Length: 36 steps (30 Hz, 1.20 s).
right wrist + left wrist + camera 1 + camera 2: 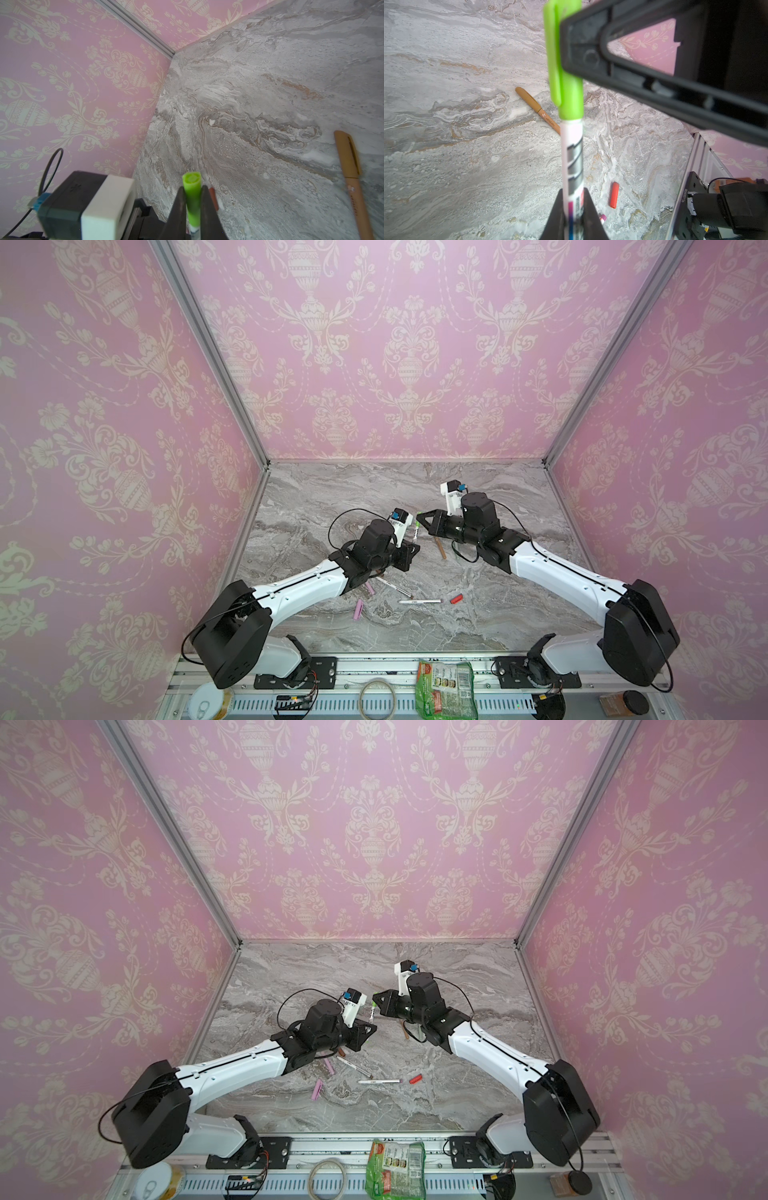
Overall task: Insert pens into pen caps
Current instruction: Put on the pen cap to the pen.
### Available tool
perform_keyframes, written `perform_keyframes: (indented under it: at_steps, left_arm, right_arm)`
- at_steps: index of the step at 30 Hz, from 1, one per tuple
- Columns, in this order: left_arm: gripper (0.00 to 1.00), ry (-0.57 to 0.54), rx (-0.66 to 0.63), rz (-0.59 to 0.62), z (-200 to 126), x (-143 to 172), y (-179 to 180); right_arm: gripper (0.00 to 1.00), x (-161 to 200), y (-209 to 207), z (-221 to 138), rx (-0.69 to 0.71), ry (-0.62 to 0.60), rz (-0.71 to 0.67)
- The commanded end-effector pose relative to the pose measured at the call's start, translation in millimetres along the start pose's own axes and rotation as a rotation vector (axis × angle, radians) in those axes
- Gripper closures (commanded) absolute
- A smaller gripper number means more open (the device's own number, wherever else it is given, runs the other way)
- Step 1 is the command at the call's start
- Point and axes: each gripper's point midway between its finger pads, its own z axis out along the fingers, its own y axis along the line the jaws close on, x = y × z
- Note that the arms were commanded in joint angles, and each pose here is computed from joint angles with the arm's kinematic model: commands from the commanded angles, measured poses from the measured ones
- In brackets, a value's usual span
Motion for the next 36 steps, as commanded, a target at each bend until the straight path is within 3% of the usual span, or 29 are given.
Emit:
perform_keyframes:
  at_steps: [1,16,29,36]
  left_arm:
    - [1.00,-0.332,0.100,0.157,-27,-92,-37]
    - [1.00,-0.459,0.162,0.209,-40,-158,-26]
    - [1.00,-0.497,0.169,0.214,-40,-181,-16]
    - [1.00,-0.427,0.157,0.190,-34,-158,-7]
  right_arm:
    - [1.00,77,3,7,-0.056,0.301,0.092]
    - [1.00,102,-17,22,-0.009,0.341,0.189]
    - [1.00,138,-18,37,-0.012,0.418,0.211]
    - [1.00,94,-3,19,-0.024,0.301,0.144]
